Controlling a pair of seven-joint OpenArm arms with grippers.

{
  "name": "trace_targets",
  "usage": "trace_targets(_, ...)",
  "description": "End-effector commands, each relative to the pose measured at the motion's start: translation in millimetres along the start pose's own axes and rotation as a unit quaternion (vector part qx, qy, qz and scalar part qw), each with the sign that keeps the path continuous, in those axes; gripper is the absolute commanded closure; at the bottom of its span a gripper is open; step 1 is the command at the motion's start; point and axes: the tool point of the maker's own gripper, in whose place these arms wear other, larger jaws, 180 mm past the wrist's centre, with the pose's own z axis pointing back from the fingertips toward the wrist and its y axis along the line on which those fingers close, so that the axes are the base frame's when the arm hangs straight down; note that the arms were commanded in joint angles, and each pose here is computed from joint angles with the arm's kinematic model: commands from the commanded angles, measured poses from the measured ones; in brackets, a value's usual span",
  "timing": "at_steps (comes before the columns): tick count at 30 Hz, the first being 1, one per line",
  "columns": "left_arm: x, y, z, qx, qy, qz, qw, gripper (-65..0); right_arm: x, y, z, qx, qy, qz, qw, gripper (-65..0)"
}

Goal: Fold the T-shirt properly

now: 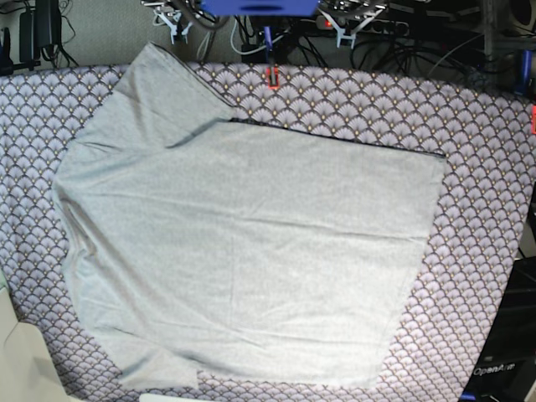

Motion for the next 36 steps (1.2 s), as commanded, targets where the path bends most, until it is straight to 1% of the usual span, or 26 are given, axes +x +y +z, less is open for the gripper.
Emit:
trace_targets(1,1,0,0,0.000,-0.001,0.000,1.000,0.0,-3,2,0,0.007,0.005,-0.003,1.0000,0.0)
trace_targets(5,1,3,0,0.002,-0.001,0.000,1.000,0.0,-2,1,0,0.006,0.002,-0.003,1.0000,0.0)
trace_targets(7,1,9,0,0.007,-0.001,0.000,1.000,0.0,2,1,0,0.006,-0.012,-0.003,0.9999,0.0)
trace_targets(11,2,13,0,0.010,-0.001,-0.001,1.000,0.0,-4,-1,0,0.005,-0.023,-0.003,0.9997,0.0)
trace_targets(22,3,14,0,0.010,0.000,0.000,1.000,0.0,-3,-1,0,0.004,-0.025,-0.003,0.9997,0.0)
trace_targets(25,3,14,0,0.010,-0.003,-0.001,1.000,0.0,-6,-10,0,-0.003,-0.026,-0.005,0.9996,0.0)
trace_targets(28,6,28,0,0.020,-0.006,-0.002,1.000,0.0,-2,-12,1,-0.004,-0.053,-0.005,0.9986,0.0)
trace_targets(31,8,43,1,0.031,-0.011,-0.003,0.999,0.0,-11,-23,3,-0.012,-0.071,-0.004,0.9974,0.0)
trace_targets(34,20,54,3,0.035,-0.055,-0.005,0.998,0.0,-11,-32,6,-0.020,-0.107,-0.001,0.9940,0.0)
trace_targets(36,28,58,5,0.016,-0.084,-0.001,0.996,0.0,-11,-35,10,-0.021,-0.137,0.002,0.9904,0.0)
